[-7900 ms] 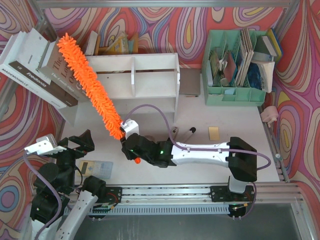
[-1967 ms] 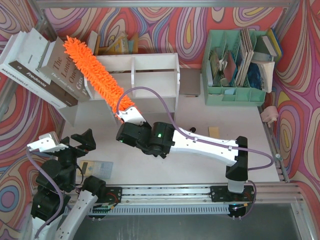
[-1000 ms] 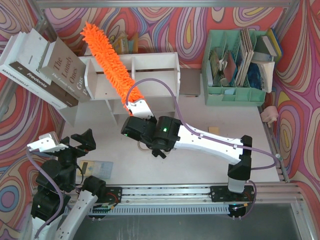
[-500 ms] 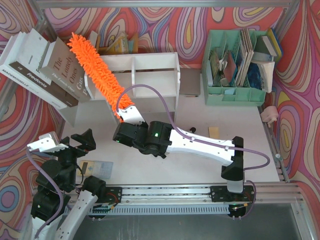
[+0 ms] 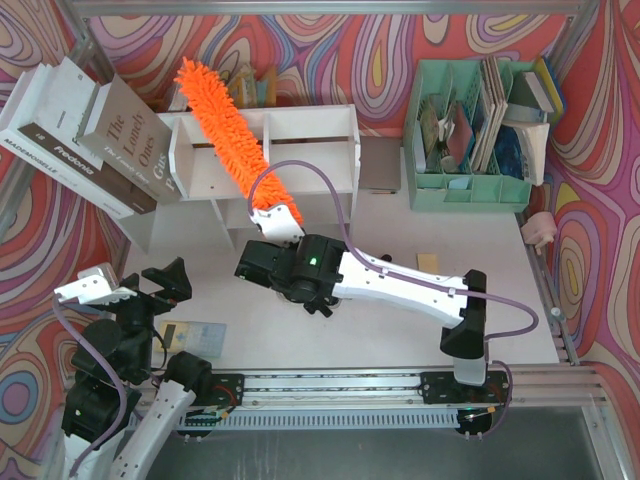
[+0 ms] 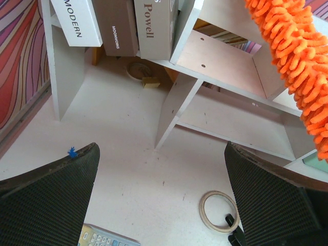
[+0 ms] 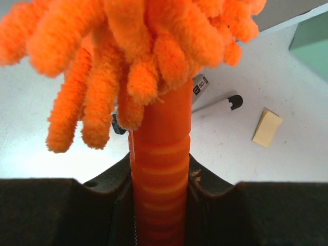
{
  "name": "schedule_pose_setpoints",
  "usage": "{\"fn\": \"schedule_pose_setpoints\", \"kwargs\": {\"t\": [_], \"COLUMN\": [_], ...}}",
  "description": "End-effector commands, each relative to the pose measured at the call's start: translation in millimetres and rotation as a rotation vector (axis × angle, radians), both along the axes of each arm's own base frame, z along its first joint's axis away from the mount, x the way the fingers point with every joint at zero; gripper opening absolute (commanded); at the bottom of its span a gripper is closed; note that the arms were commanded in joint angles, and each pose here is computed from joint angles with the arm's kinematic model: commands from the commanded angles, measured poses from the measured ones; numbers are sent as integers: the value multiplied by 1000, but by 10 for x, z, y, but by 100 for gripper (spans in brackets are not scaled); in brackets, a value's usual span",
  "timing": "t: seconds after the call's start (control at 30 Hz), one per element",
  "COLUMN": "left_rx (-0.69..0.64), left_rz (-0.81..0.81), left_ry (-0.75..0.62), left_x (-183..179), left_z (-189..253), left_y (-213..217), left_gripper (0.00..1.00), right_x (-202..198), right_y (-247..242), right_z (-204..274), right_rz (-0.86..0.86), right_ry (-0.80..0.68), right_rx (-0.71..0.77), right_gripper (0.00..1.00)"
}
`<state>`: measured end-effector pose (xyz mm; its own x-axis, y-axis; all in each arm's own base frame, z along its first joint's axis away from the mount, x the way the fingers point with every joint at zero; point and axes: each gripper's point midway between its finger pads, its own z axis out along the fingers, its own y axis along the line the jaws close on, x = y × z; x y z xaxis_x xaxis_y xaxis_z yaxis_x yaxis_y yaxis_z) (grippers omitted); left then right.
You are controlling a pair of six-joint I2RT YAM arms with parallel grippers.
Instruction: Dust the bookshelf with a duster
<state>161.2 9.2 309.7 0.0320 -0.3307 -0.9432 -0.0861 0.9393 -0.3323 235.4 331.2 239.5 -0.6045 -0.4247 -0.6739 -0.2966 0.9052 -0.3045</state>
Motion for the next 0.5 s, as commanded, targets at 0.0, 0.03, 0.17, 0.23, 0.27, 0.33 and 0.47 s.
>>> {"fn": "schedule_pose_setpoints", "kwargs": {"t": [0.0, 0.03, 0.17, 0.23, 0.27, 0.33, 0.47], "left_rx": [-14, -14, -13, -13, -14, -14, -11], "left_rz": [1, 1, -3, -2, -1, -1, -1], "left_ry": [-12, -13, -10, -10, -11, -13, -10], "left_x": [7, 8, 15, 12, 12, 10, 18], "left_z": [9, 10, 10, 8, 10, 13, 9], "left_y": [-5, -6, -16, -12, -12, -10, -14], "left_gripper": [98, 98, 98, 98, 98, 98, 98], "right_x": [98, 88, -61, -148, -176, -202, -247], "right_y": [-141, -77, 314, 480, 530, 606, 689], "right_z": [270, 275, 264, 270, 272, 237, 126], "right_rz": [-62, -29, 116, 161, 169, 168, 174], "right_ry": [-84, -70, -18, -32, -29, -11, 17], "right_rx": [56, 74, 180, 185, 183, 173, 163], "right_gripper": [0, 0, 0, 0, 0, 0, 0]}}
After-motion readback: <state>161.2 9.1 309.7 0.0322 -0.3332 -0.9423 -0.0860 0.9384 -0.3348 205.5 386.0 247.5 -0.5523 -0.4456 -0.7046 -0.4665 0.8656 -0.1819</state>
